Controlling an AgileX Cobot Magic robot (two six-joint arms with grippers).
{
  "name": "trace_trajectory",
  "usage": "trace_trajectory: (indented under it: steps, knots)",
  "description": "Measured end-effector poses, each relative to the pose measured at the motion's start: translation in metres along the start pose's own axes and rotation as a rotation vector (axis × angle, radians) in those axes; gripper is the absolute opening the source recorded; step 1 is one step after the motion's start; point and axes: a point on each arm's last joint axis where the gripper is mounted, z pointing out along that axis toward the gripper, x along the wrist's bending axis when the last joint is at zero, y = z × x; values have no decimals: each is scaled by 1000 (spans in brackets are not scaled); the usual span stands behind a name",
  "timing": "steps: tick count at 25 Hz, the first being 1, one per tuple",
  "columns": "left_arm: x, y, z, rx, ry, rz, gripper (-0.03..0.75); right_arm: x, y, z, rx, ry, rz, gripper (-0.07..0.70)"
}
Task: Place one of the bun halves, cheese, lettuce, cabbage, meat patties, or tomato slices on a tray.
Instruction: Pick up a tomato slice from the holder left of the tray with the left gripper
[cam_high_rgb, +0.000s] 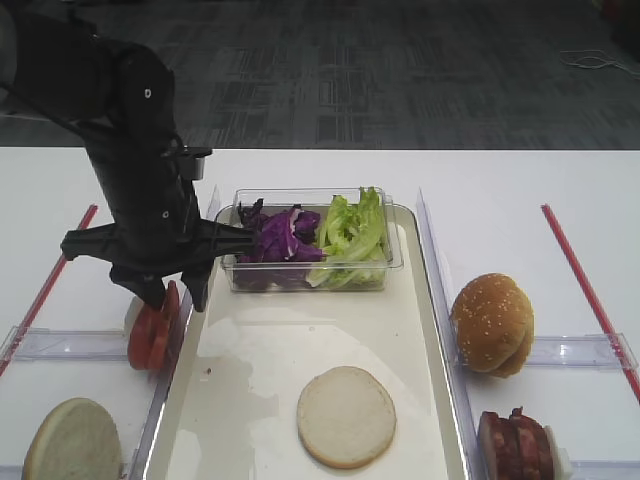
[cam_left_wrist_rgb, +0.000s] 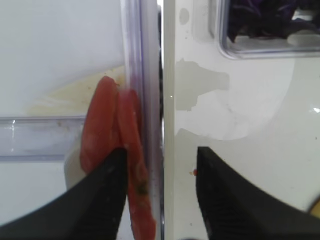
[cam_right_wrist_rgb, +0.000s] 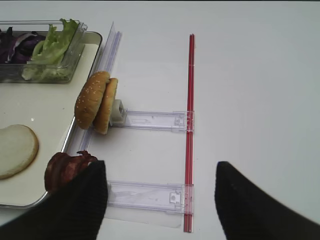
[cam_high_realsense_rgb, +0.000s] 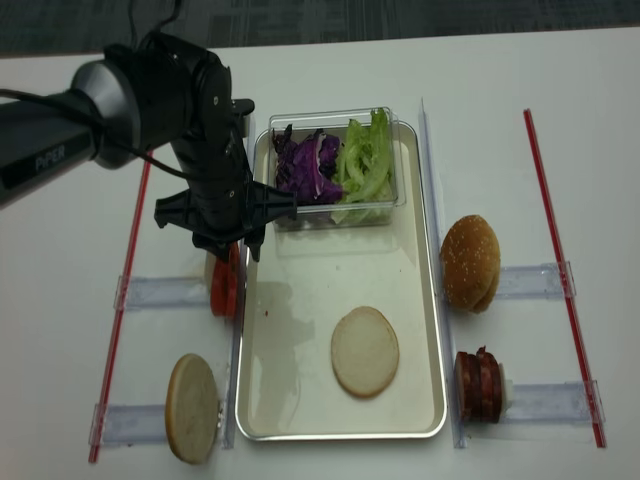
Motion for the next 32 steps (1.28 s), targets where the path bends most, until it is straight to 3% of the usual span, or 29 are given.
trace_trajectory:
  steps: [13, 32]
  knots:
    - [3, 0, 8, 32, 51, 21, 305, 0, 0, 0, 0, 0, 0, 470]
    - [6, -2, 8, 52, 79, 7, 115, 0, 0, 0, 0, 0, 0, 470]
